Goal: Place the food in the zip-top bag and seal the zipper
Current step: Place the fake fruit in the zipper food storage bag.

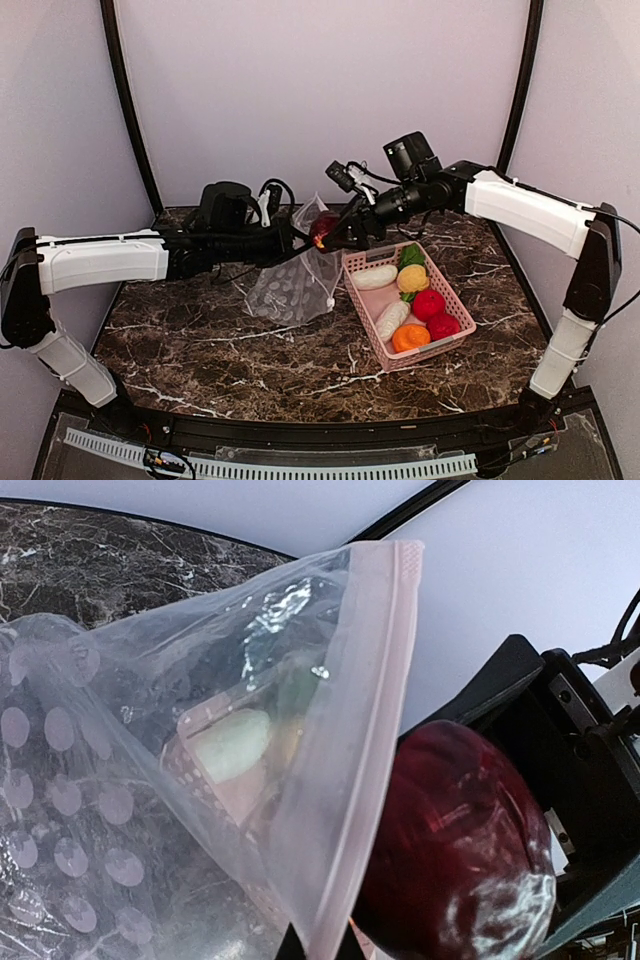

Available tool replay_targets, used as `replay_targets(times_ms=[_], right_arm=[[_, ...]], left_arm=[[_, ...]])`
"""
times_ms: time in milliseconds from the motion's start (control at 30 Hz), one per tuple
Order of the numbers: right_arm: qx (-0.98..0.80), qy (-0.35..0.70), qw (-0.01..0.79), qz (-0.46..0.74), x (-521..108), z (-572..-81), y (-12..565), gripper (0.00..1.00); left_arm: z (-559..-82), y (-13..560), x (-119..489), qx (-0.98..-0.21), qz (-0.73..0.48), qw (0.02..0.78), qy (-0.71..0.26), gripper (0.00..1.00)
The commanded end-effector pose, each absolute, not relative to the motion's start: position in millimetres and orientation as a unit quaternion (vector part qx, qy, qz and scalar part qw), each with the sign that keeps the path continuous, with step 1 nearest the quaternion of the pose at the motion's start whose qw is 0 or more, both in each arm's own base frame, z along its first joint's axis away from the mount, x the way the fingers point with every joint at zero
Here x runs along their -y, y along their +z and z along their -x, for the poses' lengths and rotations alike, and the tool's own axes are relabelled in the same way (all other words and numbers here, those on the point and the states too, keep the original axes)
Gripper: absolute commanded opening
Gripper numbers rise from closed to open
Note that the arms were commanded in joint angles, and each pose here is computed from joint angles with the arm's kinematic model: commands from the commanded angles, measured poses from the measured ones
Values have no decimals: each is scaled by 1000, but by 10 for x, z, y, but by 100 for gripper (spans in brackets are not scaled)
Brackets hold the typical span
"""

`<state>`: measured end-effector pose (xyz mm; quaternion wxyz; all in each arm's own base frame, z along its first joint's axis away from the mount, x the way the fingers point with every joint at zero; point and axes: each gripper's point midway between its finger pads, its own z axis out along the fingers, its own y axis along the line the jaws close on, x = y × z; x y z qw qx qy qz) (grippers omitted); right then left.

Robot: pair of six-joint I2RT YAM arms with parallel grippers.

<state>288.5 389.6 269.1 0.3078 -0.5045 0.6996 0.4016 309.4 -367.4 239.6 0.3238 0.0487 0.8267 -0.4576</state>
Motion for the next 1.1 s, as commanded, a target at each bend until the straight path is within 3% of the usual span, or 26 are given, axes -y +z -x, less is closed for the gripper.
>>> replay_targets(times_ms=[0,433,700,867,1067], right_arm=[[-715,360,318,508,-3825,-2945,2575,65],[-735,190,336,557,-3857,-3065,2153,69],[-689,201,361,596,-3918,-2799,2491,98],[-680,179,405,584,-3765,-2843,2842,99],[-735,146,409,521,-3591,-3167,2695,94]], left_arm=[[-3024,2687,3675,-802,-55,342,-487,1],[-3021,2746,3699,-796,-55,346,-493,1],[-3079,2587,3658,-816,-39,341,-464,1],[-3114,2460,3598,-832,-31,339,-438,1],[-3121,2418,3616,-836,-30,333,-436,1]])
